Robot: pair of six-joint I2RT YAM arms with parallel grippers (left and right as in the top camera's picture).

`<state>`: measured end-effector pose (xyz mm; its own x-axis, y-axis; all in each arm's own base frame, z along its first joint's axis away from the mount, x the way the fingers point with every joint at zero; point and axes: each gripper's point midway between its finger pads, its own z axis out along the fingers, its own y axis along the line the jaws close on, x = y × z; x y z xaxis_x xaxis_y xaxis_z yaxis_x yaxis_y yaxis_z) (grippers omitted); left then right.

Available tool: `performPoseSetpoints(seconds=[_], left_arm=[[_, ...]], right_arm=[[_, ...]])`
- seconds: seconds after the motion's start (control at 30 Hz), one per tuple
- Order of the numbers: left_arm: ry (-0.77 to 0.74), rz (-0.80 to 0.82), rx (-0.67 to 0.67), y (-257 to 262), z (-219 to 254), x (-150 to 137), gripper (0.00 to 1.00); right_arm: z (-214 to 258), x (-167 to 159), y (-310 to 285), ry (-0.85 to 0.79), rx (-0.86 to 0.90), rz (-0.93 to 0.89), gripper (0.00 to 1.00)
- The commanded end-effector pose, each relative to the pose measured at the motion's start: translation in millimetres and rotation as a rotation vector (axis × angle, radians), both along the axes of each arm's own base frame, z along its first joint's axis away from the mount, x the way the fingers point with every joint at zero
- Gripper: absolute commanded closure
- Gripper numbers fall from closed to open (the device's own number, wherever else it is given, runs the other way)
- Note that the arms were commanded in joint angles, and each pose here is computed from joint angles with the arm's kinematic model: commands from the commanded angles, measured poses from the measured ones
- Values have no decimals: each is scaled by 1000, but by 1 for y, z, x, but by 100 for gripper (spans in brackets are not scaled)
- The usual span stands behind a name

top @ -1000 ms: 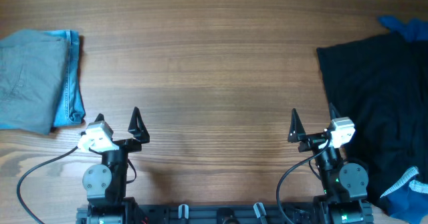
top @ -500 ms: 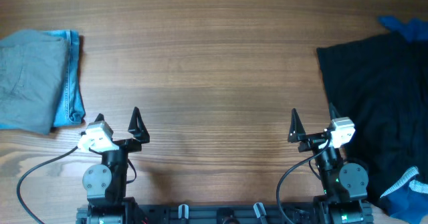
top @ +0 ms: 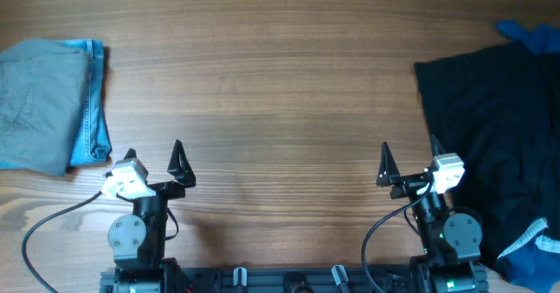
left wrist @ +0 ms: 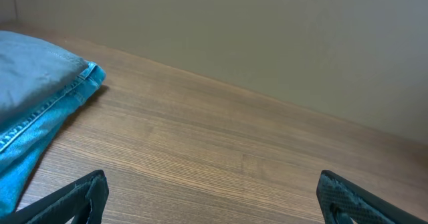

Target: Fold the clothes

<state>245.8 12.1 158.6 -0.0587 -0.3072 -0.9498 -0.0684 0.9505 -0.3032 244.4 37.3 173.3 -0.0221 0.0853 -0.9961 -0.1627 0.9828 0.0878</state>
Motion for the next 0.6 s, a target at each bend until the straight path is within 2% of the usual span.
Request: performPoseSetpoints(seconds=[0.0,0.3,0.57], left_arm=[[-1,-11,19,-1,-2,0,0],[-6,-11,13,-2,-1,0,0],[-18,-51,-93,-10,22,-2,0]], right_arm=[[2,0,0,-11,-4,3,0],[2,-1,0,-6,21,3,0],[7,-1,-6,66,11,-31,0]])
